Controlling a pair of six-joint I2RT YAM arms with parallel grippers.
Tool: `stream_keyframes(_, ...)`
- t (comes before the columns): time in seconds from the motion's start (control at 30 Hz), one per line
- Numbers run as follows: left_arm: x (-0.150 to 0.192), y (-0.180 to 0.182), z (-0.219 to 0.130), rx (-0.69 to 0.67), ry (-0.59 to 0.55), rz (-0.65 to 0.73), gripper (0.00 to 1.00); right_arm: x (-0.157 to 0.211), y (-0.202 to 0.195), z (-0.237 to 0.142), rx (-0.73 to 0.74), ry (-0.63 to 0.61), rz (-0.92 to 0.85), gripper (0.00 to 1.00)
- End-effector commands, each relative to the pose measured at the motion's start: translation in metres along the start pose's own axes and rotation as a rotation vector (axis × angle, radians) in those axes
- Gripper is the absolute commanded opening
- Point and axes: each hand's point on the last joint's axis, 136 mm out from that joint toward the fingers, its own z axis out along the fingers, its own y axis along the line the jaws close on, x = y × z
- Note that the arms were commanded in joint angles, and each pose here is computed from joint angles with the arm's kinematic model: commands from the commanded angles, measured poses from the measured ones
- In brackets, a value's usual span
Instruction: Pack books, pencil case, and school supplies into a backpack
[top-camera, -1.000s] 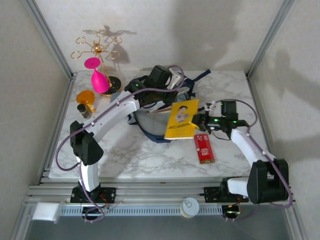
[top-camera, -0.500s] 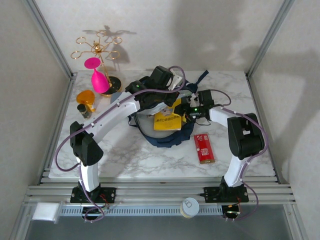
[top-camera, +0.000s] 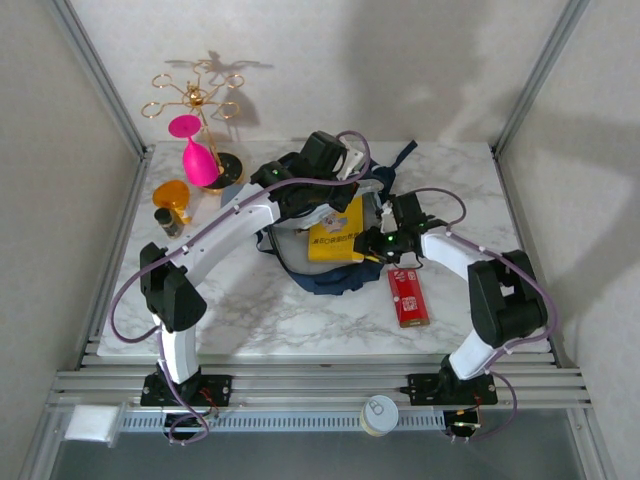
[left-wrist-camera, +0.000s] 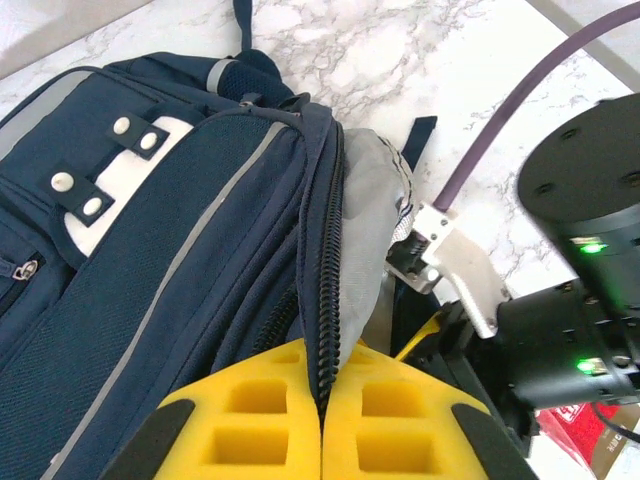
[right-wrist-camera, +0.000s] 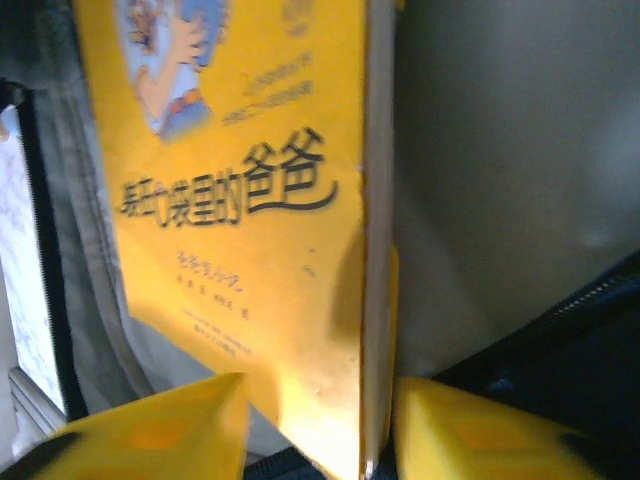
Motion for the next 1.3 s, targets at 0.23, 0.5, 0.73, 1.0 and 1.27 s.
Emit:
stream_keyframes(0.23,-0.044,-0.031,-0.033,0.149,-0.161,-0.037,0.00,-0.089,0.049,0.020,-0.081,-0.190,-0.095,0.01)
stream_keyframes(0.5,-0.047,-0.022,-0.039,0.102,-0.189,-0.060,0.00,-0.090,0.042,0.006,-0.031,-0.250,-0.083,0.29)
stream_keyframes(0.73,-0.048,-0.020,-0.036,0.100,-0.212,-0.096,0.00,-0.019,0.035,0.014,-0.108,-0.158,-0.010,0.19)
stream_keyframes(1.0,-0.045,-0.022,-0.027,0.119,-0.209,-0.130,0.01,-0.065,0.039,0.052,-0.111,-0.264,0.025,0.00)
stream_keyframes(1.27,-0.032,-0.026,-0.012,0.136,-0.176,-0.285,0.04,-0.087,0.041,0.021,-0.111,-0.420,-0.119,0.00)
